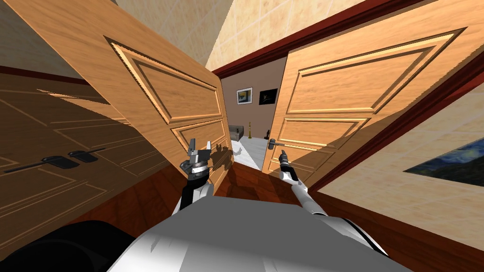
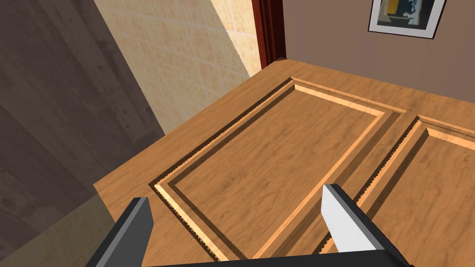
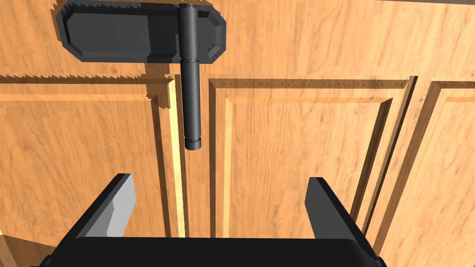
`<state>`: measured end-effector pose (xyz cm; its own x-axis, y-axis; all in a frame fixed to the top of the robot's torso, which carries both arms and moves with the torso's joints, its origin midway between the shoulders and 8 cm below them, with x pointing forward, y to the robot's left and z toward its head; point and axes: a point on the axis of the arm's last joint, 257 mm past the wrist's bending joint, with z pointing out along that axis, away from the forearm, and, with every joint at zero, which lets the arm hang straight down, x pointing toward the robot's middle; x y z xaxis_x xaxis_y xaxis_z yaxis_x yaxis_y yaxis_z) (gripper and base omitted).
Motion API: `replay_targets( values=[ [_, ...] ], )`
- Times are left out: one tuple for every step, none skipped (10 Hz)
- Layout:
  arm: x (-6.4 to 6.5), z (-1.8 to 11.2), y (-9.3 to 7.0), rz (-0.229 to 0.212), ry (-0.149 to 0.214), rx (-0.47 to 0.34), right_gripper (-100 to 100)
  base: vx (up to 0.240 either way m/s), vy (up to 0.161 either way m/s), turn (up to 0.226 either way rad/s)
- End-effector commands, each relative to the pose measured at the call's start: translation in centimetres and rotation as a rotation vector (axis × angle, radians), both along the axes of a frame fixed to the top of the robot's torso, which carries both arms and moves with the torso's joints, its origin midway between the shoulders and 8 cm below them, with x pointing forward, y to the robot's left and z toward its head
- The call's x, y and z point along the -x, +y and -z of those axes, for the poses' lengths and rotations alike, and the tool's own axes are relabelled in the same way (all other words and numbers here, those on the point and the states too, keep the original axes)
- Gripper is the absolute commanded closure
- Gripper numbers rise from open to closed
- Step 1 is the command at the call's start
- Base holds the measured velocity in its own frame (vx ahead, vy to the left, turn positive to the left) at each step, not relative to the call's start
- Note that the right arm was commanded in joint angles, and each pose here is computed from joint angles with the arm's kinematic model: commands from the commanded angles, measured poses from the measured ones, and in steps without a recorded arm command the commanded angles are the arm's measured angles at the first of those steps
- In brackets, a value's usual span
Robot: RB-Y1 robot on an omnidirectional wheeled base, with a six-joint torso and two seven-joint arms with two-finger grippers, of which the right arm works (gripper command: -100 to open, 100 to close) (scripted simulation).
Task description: Pull the door open
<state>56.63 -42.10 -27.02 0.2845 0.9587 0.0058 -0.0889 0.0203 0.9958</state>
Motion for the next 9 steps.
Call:
replay_targets(
  values=[
    [-0.2, 0.4, -0.5, 0.011, 0.013, -0.003, -100, 0.043, -0.017, 0.038],
    [-0.3, 0.7, -1.0, 0.019, 0.023, -0.006, -100, 0.06, -0.019, 0.083],
    [-0.5, 0.9, -1.3, 0.027, 0.032, -0.008, -100, 0.064, -0.026, 0.065],
    [-0.6, 1.1, -1.7, 0.034, 0.041, -0.01, -100, 0.072, -0.035, 0.048],
    [-0.7, 1.3, -2.1, 0.042, 0.05, -0.013, -100, 0.072, -0.027, 0.061],
    [-0.8, 1.5, -2.4, 0.048, 0.057, -0.015, -100, 0.062, -0.018, 0.058],
    [-0.9, 1.8, -2.9, 0.059, 0.069, -0.018, -100, 0.061, -0.023, 0.058],
    [-1.0, 2.0, -3.3, 0.069, 0.079, -0.021, -100, 0.07, -0.042, 0.064],
    [-1.1, 2.2, -3.6, 0.074, 0.085, -0.023, -100, 0.077, -0.044, 0.066]
  ],
)
